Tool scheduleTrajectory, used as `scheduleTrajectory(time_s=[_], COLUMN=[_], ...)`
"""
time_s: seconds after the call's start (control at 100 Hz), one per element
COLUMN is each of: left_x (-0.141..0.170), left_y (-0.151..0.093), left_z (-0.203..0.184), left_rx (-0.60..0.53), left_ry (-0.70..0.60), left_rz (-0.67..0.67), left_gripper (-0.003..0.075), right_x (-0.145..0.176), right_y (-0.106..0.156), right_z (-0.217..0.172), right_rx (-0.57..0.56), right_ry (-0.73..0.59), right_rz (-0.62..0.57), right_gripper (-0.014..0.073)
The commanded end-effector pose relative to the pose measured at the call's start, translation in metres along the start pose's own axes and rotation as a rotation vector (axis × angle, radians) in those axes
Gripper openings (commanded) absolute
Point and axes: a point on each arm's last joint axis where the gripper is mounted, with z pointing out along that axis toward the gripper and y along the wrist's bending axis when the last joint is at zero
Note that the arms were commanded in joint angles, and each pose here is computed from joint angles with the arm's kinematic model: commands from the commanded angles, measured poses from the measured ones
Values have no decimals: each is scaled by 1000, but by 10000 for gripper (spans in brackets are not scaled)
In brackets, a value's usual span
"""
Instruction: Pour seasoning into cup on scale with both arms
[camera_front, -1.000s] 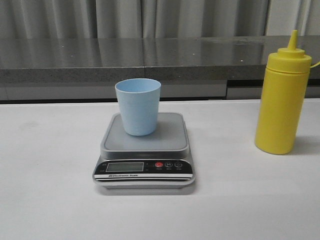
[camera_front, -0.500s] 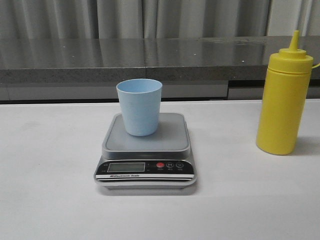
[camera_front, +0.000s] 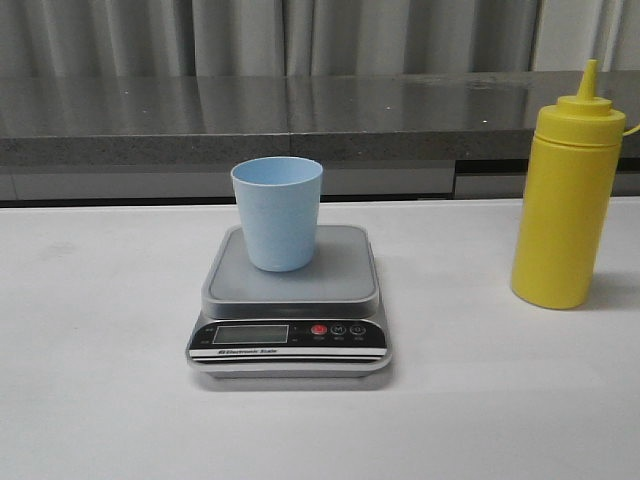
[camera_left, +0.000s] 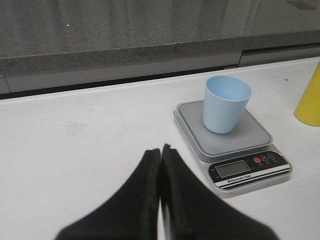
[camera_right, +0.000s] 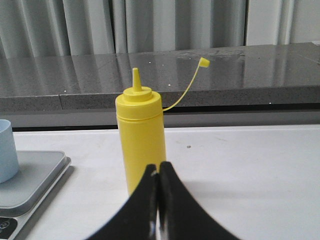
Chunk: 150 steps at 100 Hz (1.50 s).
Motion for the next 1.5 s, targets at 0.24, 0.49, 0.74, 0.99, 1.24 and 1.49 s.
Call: scheduleTrajectory(time_s=[0.24,0.49,0.74,0.99,1.24,1.49], left_x=[-14,-14,-14,-14,-13,-4], left_y=[0,0,0,0,0,12], left_z=[-3,-3,-3,-3,-2,3], left_rx=[-1,-1,-1,-1,-1,-132], left_ry=[-95,-95,-95,-95,-91,-218], left_rz=[-23,-23,-23,-23,-23,-5], left_gripper=[-20,-20,-20,-20,-20,-20], right_x=[-16,-17,-16,-16,-16,-16], right_y=[0,0,0,0,0,0], right_z=[-3,-3,-3,-3,-3,-3], right_rx=[19,18,19,19,19,19], right_ry=[-137,-143,-139,-139,-139,-139], right_rz=[-18,-20,-20,-20,-20,-20], right_gripper=[-68,-68,-68,-68,-68,-68])
